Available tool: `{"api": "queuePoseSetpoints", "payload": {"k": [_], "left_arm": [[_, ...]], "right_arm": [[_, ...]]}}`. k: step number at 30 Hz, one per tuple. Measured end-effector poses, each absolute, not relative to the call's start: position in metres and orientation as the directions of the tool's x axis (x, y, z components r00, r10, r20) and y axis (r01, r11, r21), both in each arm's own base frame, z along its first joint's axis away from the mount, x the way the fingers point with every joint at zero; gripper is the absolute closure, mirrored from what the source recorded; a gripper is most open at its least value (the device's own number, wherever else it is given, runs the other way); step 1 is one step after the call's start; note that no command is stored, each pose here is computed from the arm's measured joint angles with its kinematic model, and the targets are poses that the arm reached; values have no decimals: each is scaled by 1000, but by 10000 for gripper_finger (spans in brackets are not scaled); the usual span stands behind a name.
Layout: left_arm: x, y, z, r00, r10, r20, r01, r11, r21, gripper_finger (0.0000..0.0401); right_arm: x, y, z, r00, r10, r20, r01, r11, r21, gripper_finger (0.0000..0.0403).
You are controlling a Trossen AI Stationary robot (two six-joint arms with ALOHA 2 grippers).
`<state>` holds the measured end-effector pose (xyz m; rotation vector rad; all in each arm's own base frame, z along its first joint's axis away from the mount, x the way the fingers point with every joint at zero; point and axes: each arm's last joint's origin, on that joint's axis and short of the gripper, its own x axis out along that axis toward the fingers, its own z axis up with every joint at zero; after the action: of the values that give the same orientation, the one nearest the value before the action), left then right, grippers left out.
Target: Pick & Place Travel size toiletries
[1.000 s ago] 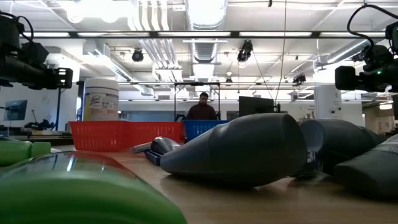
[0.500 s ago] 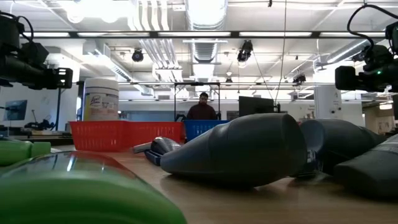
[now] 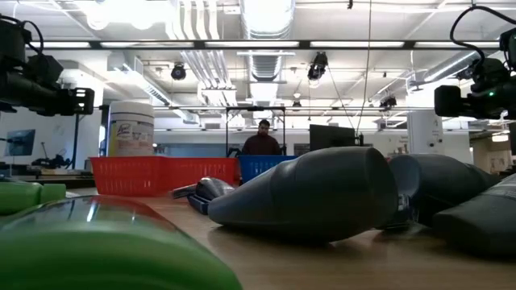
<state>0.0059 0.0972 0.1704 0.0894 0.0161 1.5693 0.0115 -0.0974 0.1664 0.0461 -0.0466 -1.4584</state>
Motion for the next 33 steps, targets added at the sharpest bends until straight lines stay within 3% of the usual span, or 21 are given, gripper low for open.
{"api": "queuePoseSetpoints", "payload": {"k": [7, 8, 10, 12, 15, 18, 20, 24, 25, 29, 30, 33], "left_arm": [[6, 97, 170, 2, 999, 47, -998, -1, 67, 341], [6, 97, 170, 2, 999, 46, -998, -1, 67, 341], [6, 97, 170, 2, 999, 46, -998, -1, 67, 341], [6, 97, 170, 2, 999, 47, -998, -1, 67, 341], [6, 97, 170, 2, 999, 47, -998, -2, 67, 341], [6, 97, 170, 0, 999, 45, -998, -3, 67, 341], [6, 97, 170, 0, 999, 45, -998, -3, 67, 341], [6, 97, 170, 0, 999, 44, -998, -3, 67, 341], [6, 97, 170, 0, 999, 43, -998, -3, 67, 341], [6, 97, 170, 0, 999, 43, -998, -3, 67, 341], [6, 97, 170, -1, 999, 43, -998, -3, 67, 341], [6, 97, 170, -1, 999, 42, -998, -4, 67, 341]], "right_arm": [[12, -97, 167, 112, -994, 5, 991, 112, 71, 104], [12, -97, 167, 124, -992, 9, 981, 124, 150, 101], [15, -97, 169, 222, -975, 24, 849, 205, 488, 96], [18, -97, 169, 313, -949, 28, 620, 227, 751, 90], [27, -95, 170, 572, -820, 23, 429, 323, 843, 80], [38, -87, 170, 847, -531, 24, 272, 471, 839, 67], [43, -83, 170, 916, -400, 19, 162, 415, 895, 57], [47, -83, 173, 881, -471, 48, 72, 235, 969, 43], [47, -83, 175, 865, -498, 68, 61, 238, 969, 41], [52, -77, 195, 834, -492, 250, 7, 462, 887, 40], [54, -76, 198, 836, -474, 275, -22, 471, 882, 40], [61, -72, 195, 894, -376, 242, -98, 364, 926, 47]]}}
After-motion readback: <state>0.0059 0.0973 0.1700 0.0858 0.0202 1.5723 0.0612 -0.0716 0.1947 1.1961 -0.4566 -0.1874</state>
